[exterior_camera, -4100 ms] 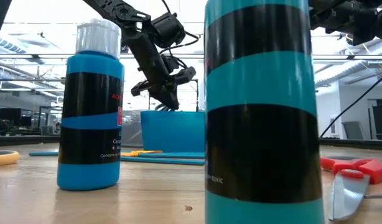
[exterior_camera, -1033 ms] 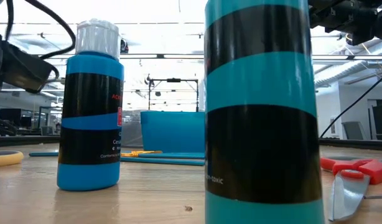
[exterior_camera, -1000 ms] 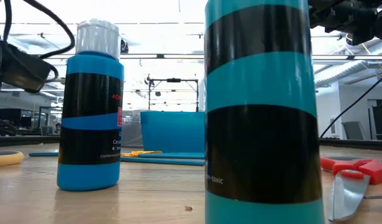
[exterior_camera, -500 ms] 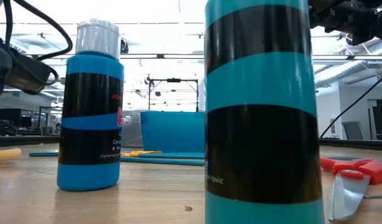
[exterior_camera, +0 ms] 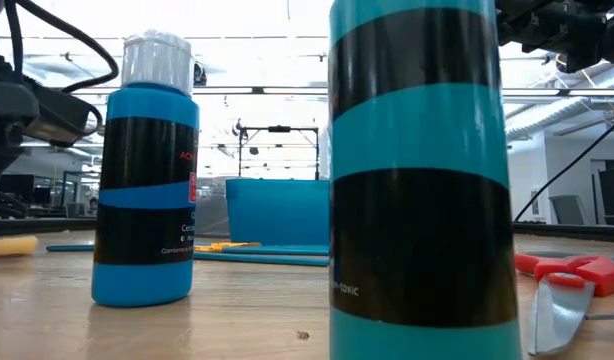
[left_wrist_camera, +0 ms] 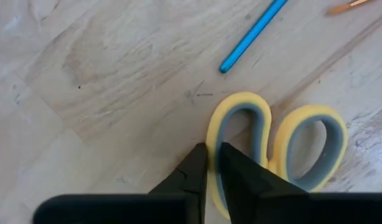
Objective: Pick & Place Paint Supplies
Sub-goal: Put the yellow scissors into the left black bin, then put the blue paint bottle into the right black bin
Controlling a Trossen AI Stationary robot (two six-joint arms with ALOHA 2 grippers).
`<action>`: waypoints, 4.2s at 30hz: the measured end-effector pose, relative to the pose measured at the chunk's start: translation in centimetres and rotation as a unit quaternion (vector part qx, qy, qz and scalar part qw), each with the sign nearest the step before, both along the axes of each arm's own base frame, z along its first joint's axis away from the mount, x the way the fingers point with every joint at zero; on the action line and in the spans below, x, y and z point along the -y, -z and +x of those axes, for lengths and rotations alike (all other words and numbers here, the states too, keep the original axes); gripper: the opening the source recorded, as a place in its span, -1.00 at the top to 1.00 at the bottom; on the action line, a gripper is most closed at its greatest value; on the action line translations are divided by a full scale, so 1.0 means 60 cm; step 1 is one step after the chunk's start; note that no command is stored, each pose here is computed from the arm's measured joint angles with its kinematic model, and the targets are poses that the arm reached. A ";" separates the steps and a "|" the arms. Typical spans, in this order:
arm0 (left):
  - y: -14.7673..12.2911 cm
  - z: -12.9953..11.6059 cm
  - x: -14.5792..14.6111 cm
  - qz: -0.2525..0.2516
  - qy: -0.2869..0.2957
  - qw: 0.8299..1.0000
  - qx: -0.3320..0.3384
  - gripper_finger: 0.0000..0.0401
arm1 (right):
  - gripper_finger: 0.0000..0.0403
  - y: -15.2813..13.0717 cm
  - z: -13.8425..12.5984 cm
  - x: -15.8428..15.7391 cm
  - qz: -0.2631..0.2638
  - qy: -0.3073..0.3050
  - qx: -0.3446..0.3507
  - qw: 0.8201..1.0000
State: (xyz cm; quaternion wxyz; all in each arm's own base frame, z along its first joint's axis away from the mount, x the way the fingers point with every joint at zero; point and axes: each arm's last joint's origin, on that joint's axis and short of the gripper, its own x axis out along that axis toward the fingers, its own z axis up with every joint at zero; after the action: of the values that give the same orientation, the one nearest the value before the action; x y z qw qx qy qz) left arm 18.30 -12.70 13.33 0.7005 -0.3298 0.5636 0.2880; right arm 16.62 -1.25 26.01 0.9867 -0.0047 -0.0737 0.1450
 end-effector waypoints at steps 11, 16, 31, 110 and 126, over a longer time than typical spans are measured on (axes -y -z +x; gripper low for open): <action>-0.030 0.011 -0.004 0.035 0.004 0.998 0.044 0.94 | 0.01 0.000 0.001 0.002 0.004 0.025 0.000 1.000; -0.060 0.018 -0.008 0.068 0.016 0.993 0.095 0.94 | 0.01 0.000 0.001 0.002 0.004 0.024 0.000 1.000; -0.177 0.077 -0.056 0.239 0.103 0.945 0.198 0.93 | 0.01 0.001 0.001 0.002 0.014 0.023 -0.005 1.000; -0.124 0.228 -0.391 0.422 -0.019 0.906 0.021 0.84 | 0.01 0.006 0.001 0.002 0.021 0.022 -0.023 0.999; -0.125 0.229 -0.396 0.419 0.006 0.908 0.018 0.38 | 0.01 0.006 0.001 0.002 0.021 0.022 -0.023 0.999</action>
State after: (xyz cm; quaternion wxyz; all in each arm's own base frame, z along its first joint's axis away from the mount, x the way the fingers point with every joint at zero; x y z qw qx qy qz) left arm 32.02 11.04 20.81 0.7859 -0.0080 0.3803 0.4875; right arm 16.71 -1.39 25.65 0.9909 0.0175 -0.0540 0.1221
